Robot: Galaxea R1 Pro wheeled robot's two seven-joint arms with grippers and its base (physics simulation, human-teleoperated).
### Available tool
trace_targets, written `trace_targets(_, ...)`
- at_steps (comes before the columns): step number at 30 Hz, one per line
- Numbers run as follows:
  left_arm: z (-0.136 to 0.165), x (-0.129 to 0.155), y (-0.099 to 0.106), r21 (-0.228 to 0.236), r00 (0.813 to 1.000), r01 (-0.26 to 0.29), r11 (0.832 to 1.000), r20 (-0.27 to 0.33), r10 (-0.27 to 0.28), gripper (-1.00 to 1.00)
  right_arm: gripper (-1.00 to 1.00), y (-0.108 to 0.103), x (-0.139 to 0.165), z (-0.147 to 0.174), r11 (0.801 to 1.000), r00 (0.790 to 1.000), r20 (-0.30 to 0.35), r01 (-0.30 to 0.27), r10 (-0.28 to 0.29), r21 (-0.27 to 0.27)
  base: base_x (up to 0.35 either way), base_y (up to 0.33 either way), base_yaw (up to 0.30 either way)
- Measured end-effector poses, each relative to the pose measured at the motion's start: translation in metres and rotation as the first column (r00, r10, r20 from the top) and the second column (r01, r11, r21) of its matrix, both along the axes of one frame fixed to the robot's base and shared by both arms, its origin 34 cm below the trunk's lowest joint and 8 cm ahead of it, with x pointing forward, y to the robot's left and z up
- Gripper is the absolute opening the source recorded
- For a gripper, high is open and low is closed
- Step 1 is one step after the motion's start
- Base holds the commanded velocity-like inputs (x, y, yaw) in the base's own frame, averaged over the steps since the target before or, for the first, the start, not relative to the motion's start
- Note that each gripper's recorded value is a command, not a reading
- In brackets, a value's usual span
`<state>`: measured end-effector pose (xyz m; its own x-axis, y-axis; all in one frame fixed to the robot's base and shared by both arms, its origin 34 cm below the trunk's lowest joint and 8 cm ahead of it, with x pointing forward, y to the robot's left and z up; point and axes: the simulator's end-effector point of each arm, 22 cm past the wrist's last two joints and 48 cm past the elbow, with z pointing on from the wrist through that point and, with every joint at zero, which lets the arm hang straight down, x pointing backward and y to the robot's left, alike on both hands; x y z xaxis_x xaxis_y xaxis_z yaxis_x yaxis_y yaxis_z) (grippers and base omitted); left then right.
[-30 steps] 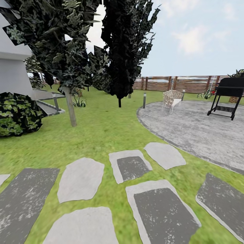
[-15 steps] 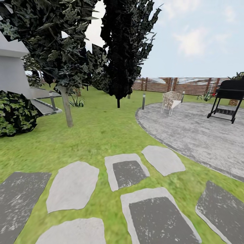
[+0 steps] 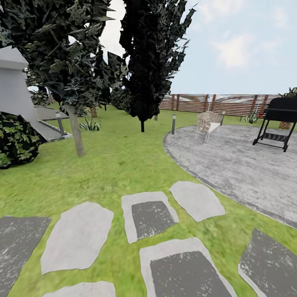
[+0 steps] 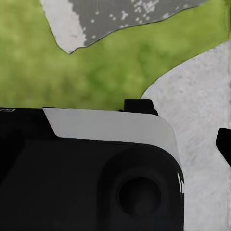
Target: Take the three Easter eggs out of the wicker basket on the lawn in the garden, then place them on the lawn next to a single tree (choose any tree) so that all three eggs are next to the same tree and none are left in the basket.
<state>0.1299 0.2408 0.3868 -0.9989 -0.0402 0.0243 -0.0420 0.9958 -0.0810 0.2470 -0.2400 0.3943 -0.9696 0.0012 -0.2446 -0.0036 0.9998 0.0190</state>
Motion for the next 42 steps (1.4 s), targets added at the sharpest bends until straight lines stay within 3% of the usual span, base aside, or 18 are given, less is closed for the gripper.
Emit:
trace_targets(15, 0.0, 0.0, -0.0002, -0.001, 1.0, 0.0, 1.0, 0.0, 0.0, 1.0, 1.0, -0.0001, 0.0001, 0.0, 1.0, 1.0, 0.0, 0.002, -0.002, 0.0, 0.282, -0.18, 0.213)
trace_targets(42, 0.0, 0.0, -0.0002, -0.002, 1.0, 0.0, 1.0, 0.0, 0.0, 1.0, 1.0, 0.0001, -0.0001, 0.0, 1.0, 1.0, 0.0, -0.001, 0.001, 0.0, 0.295, -0.139, 0.008)
